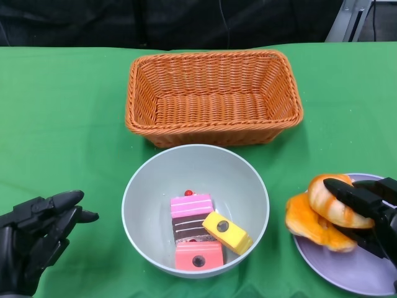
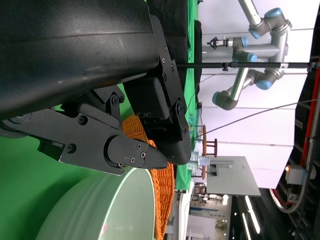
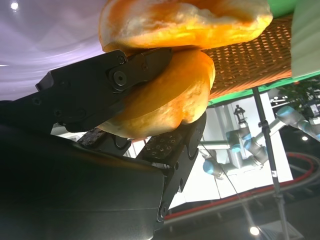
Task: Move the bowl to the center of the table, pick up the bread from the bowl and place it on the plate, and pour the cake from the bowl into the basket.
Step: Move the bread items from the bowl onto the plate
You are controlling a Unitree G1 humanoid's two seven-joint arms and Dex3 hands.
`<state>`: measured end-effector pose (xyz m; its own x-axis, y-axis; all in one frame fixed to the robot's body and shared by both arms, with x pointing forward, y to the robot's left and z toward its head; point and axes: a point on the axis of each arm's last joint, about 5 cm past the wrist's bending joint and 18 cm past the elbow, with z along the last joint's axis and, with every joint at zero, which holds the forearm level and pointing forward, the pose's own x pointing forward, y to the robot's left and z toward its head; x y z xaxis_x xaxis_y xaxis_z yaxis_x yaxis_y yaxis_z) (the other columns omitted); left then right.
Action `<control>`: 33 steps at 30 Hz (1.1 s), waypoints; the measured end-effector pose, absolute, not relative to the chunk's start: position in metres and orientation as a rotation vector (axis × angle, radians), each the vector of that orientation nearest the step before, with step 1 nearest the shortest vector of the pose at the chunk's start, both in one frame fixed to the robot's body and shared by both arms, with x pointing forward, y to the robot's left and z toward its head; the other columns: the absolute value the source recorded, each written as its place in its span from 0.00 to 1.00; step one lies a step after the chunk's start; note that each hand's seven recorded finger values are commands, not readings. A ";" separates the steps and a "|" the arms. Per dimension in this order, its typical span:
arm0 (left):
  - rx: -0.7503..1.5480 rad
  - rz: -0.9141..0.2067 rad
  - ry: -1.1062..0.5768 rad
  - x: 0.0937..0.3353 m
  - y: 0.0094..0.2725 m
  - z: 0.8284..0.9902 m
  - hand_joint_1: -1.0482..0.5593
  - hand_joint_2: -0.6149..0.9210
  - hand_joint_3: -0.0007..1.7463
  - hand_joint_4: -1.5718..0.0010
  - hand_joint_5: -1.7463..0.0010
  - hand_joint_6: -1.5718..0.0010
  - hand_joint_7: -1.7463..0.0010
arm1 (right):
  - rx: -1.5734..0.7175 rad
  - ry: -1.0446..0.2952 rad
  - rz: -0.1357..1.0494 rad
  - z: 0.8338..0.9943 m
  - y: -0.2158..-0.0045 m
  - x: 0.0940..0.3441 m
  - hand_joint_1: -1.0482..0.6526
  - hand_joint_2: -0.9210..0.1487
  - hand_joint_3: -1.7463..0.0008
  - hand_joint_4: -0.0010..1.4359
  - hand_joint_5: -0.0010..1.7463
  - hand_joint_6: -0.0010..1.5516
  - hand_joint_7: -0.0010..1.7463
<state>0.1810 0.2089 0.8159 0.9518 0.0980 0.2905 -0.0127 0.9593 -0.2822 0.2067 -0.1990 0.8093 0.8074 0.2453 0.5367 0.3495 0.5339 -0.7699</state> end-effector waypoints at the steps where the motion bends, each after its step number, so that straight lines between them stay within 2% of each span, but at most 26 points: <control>1: -0.283 0.058 -0.305 0.181 0.209 0.816 0.46 1.00 0.09 0.42 0.51 0.18 1.00 | -1.025 -0.651 -0.069 0.809 -0.199 0.207 0.31 0.00 0.98 0.52 0.13 0.55 0.00; 4: -0.284 0.063 -0.302 0.181 0.209 0.815 0.46 1.00 0.09 0.42 0.51 0.18 1.00 | -1.025 -0.644 -0.067 0.810 -0.198 0.207 0.30 0.00 0.97 0.49 0.11 0.51 0.00; 10: -0.280 0.061 -0.305 0.184 0.211 0.816 0.46 1.00 0.08 0.41 0.51 0.18 1.00 | -1.024 -0.637 -0.076 0.810 -0.196 0.208 0.29 0.00 0.97 0.49 0.09 0.50 0.00; 33: -0.278 0.062 -0.297 0.184 0.213 0.814 0.47 1.00 0.09 0.43 0.51 0.18 1.00 | -0.908 -0.673 -0.098 0.816 -0.183 0.205 0.28 0.00 0.96 0.57 0.08 0.55 0.02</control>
<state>0.1843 0.2134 0.8145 0.9547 0.1006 0.2801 -0.0193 0.9600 -0.2792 0.2048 -0.1835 0.8158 0.7924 0.1960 0.5777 0.3527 0.6255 -0.6960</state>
